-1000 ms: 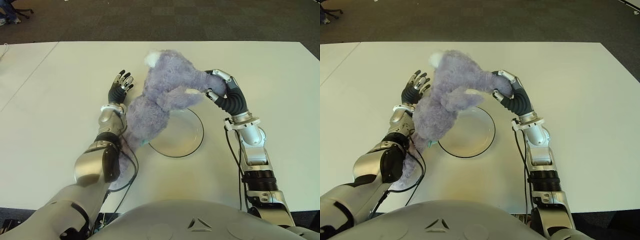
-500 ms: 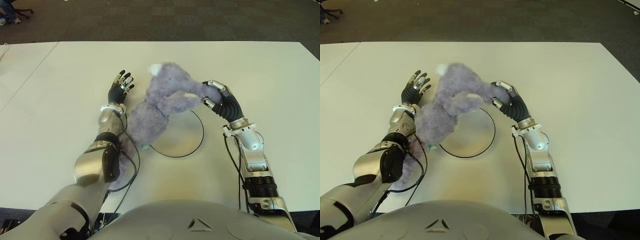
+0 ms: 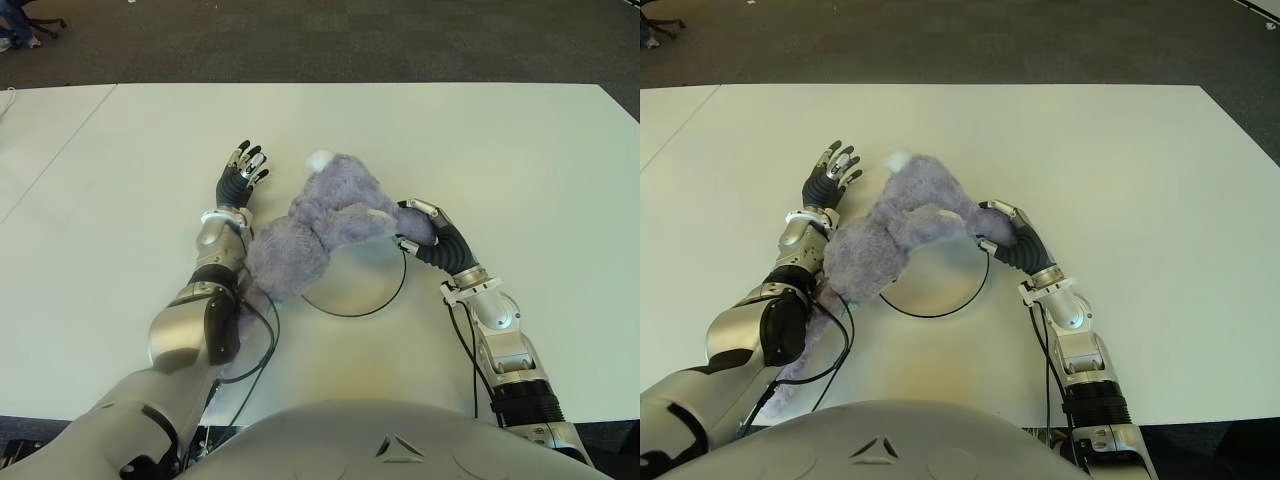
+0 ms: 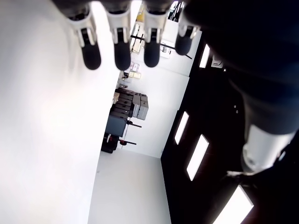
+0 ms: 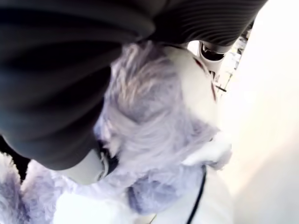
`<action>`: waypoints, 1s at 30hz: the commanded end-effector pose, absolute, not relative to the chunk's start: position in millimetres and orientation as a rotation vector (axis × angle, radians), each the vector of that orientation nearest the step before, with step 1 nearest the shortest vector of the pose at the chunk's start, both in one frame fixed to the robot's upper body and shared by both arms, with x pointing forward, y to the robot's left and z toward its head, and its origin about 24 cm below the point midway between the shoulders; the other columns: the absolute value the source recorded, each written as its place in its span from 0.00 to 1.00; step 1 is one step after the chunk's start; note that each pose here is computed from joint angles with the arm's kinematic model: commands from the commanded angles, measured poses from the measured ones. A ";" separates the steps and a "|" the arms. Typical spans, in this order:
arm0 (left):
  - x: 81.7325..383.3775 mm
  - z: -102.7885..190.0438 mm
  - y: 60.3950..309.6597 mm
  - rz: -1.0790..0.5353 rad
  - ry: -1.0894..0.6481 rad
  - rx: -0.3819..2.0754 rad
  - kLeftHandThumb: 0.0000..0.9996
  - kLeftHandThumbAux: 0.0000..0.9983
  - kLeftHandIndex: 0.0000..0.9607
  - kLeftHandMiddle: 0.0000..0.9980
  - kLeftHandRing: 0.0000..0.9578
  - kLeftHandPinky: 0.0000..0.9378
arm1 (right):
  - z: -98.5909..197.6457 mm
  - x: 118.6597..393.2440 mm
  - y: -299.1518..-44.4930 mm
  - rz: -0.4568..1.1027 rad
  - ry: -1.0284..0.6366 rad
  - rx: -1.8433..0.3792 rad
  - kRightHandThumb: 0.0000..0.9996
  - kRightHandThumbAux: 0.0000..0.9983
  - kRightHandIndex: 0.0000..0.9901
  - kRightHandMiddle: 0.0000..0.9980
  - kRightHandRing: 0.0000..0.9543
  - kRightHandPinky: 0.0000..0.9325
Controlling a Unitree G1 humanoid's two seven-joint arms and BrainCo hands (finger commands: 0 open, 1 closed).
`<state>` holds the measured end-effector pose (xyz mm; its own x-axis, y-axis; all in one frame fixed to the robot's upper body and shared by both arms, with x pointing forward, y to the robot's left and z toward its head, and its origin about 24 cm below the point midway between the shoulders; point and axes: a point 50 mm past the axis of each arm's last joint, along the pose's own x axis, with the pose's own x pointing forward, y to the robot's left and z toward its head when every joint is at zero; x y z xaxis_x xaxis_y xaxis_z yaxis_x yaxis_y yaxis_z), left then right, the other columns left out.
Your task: Put the doll into the plate.
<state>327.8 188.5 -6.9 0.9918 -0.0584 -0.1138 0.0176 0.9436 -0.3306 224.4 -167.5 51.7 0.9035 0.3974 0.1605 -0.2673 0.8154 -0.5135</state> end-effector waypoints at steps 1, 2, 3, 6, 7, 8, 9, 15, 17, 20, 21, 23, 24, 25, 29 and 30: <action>234.9 -105.9 168.3 0.035 0.583 -0.499 0.00 0.61 0.08 0.11 0.12 0.15 | 16.7 197.8 -172.7 0.441 -0.054 -0.576 0.28 0.75 0.82 0.89 0.93 0.95; 235.1 -105.8 168.5 0.035 0.584 -0.499 0.00 0.61 0.07 0.11 0.12 0.15 | 13.4 194.8 -172.9 0.447 -0.033 -0.572 0.28 0.75 0.82 0.89 0.93 0.95; 235.3 -105.7 168.6 0.035 0.584 -0.498 0.00 0.61 0.07 0.11 0.12 0.15 | 11.7 193.5 -172.9 0.451 -0.022 -0.570 0.29 0.75 0.82 0.89 0.93 0.95; 235.9 -105.3 168.3 0.035 0.583 -0.495 0.00 0.62 0.07 0.12 0.13 0.17 | 0.3 186.2 -175.6 0.476 0.046 -0.559 0.31 0.77 0.81 0.89 0.92 0.93; 236.1 -105.2 168.2 0.035 0.583 -0.495 0.00 0.62 0.08 0.12 0.13 0.17 | -3.3 185.0 -176.2 0.481 0.074 -0.555 0.32 0.77 0.81 0.89 0.92 0.93; 236.3 -105.2 168.1 0.035 0.583 -0.495 0.00 0.62 0.08 0.13 0.13 0.17 | -5.2 184.4 -176.4 0.483 0.091 -0.553 0.32 0.78 0.81 0.89 0.92 0.92; 236.5 -105.1 168.1 0.036 0.584 -0.496 0.00 0.63 0.08 0.13 0.14 0.17 | -6.9 184.7 -176.5 0.484 0.107 -0.552 0.33 0.79 0.81 0.88 0.92 0.92; 236.7 -105.2 168.1 0.039 0.588 -0.503 0.00 0.63 0.09 0.13 0.14 0.17 | -12.4 186.9 -176.1 0.482 0.147 -0.548 0.34 0.80 0.80 0.88 0.91 0.89; 236.8 -105.2 168.1 0.040 0.590 -0.500 0.00 0.63 0.09 0.13 0.14 0.17 | -14.7 188.0 -175.9 0.482 0.160 -0.550 0.34 0.80 0.79 0.88 0.90 0.90; 236.9 -105.2 168.2 0.040 0.590 -0.497 0.00 0.63 0.10 0.13 0.14 0.17 | -17.5 187.9 -175.9 0.483 0.175 -0.556 0.34 0.80 0.79 0.87 0.90 0.90; 236.8 -105.2 168.3 0.040 0.591 -0.497 0.00 0.63 0.10 0.13 0.14 0.17 | -18.4 187.7 -175.8 0.483 0.180 -0.557 0.34 0.80 0.79 0.87 0.90 0.90; 236.8 -105.3 168.4 0.040 0.591 -0.498 0.00 0.63 0.10 0.13 0.13 0.16 | -19.6 187.3 -175.6 0.483 0.185 -0.559 0.34 0.80 0.79 0.88 0.90 0.90; 236.8 -105.3 168.4 0.040 0.591 -0.499 0.00 0.63 0.10 0.13 0.13 0.16 | -20.0 187.2 -175.5 0.482 0.187 -0.560 0.34 0.80 0.79 0.88 0.90 0.91; 236.8 -105.3 168.4 0.040 0.591 -0.500 0.00 0.63 0.10 0.13 0.13 0.16 | -21.2 186.6 -175.3 0.481 0.193 -0.562 0.34 0.80 0.79 0.88 0.90 0.91; 236.9 -105.2 168.3 0.040 0.591 -0.500 0.00 0.62 0.09 0.12 0.13 0.17 | -25.9 184.9 -174.5 0.474 0.208 -0.567 0.36 0.79 0.79 0.87 0.90 0.91; 236.9 -105.2 168.3 0.039 0.591 -0.499 0.00 0.63 0.08 0.12 0.13 0.16 | -26.7 184.8 -174.4 0.473 0.210 -0.567 0.37 0.79 0.79 0.87 0.90 0.91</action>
<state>326.9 188.8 -8.1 0.9914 -0.0575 -0.1177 0.0155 0.9436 -0.3308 212.9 -176.1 29.3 0.9205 0.3905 -0.0153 -0.3395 0.7795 -0.5265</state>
